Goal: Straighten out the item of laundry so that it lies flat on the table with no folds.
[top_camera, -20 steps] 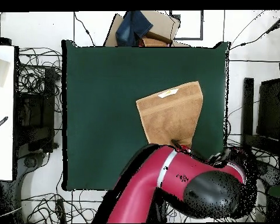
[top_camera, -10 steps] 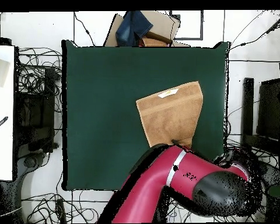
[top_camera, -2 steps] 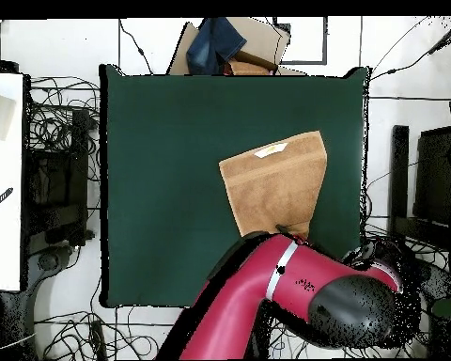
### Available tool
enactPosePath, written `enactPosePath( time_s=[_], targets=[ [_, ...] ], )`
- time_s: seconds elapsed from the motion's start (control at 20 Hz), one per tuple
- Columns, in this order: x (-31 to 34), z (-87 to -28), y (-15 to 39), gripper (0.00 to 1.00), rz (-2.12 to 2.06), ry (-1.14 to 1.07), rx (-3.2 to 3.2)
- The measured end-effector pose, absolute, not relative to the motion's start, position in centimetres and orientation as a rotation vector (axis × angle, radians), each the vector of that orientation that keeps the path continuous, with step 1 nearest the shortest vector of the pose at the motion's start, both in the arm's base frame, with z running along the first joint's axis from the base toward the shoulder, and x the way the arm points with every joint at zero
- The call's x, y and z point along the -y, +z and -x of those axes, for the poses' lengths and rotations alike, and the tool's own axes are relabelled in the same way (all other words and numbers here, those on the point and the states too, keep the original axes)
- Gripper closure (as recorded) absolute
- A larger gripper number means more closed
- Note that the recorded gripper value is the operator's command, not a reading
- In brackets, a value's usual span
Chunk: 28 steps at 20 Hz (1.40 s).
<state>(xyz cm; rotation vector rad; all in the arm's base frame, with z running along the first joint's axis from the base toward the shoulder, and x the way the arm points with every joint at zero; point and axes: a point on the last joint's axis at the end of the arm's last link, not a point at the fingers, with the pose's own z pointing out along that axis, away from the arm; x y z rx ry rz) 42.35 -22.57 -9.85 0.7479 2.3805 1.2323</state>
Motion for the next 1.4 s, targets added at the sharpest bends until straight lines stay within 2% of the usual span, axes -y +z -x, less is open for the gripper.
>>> enactPosePath(
  time_s=[1.4],
  targets=[
    [21.99, -42.34, -9.97, 1.0, -0.804, 1.223, -2.336]
  ],
)
